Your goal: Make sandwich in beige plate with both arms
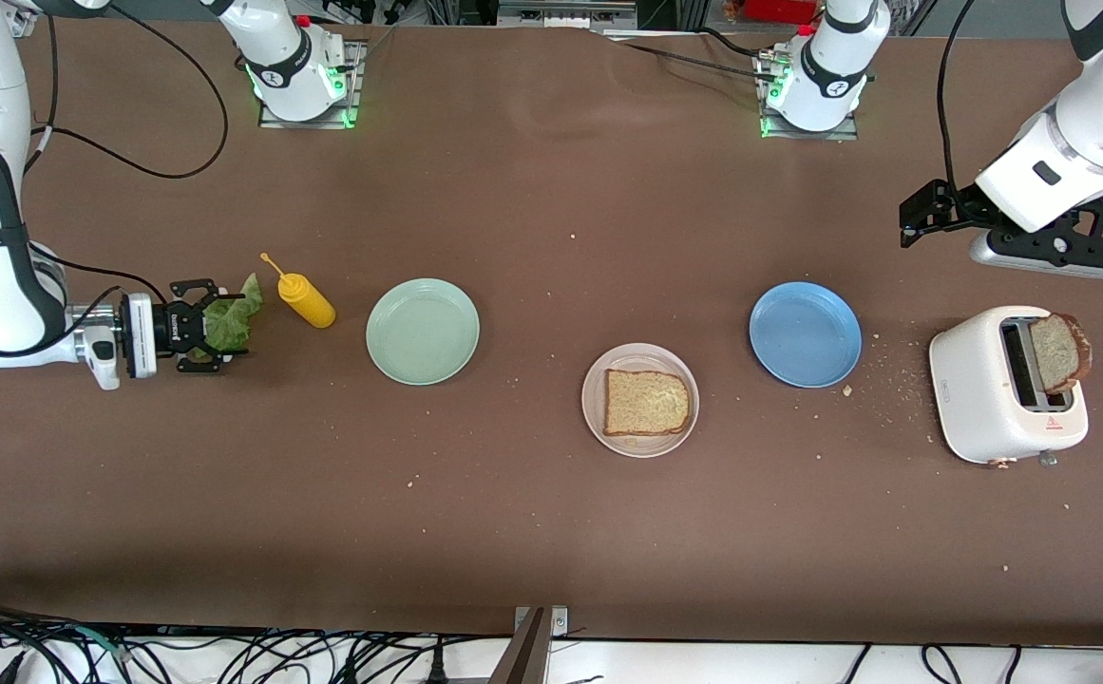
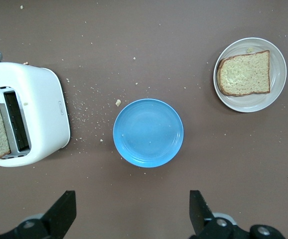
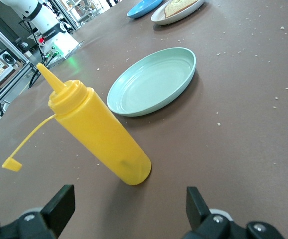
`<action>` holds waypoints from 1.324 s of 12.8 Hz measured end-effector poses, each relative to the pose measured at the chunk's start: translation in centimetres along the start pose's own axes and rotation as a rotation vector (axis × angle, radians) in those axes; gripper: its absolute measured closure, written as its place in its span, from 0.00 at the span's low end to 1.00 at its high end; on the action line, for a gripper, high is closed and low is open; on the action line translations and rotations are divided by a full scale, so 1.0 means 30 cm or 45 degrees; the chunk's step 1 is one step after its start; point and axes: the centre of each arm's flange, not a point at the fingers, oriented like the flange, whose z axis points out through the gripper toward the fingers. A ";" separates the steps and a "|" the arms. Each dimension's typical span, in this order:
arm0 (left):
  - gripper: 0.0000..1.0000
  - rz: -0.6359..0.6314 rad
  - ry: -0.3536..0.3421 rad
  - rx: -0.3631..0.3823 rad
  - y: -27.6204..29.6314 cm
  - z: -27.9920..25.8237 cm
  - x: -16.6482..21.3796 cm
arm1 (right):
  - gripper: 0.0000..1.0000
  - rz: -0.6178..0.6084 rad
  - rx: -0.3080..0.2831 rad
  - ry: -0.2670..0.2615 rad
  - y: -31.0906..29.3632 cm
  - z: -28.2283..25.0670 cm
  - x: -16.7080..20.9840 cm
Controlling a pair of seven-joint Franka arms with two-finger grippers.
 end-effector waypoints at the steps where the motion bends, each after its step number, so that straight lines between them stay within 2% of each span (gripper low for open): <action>1: 0.00 0.000 0.000 0.000 0.000 0.000 0.000 | 0.00 -0.008 0.009 0.015 -0.001 0.018 -0.007; 7: 0.00 0.000 0.000 0.000 0.000 0.000 0.000 | 0.00 -0.013 0.056 0.161 -0.031 0.168 -0.034; 11: 0.00 0.000 0.000 0.000 0.000 0.000 0.000 | 0.00 -0.078 0.061 0.234 -0.042 0.256 -0.022; 17: 0.00 0.000 0.000 0.000 0.000 0.000 0.000 | 0.00 -0.101 0.065 0.272 -0.037 0.340 -0.027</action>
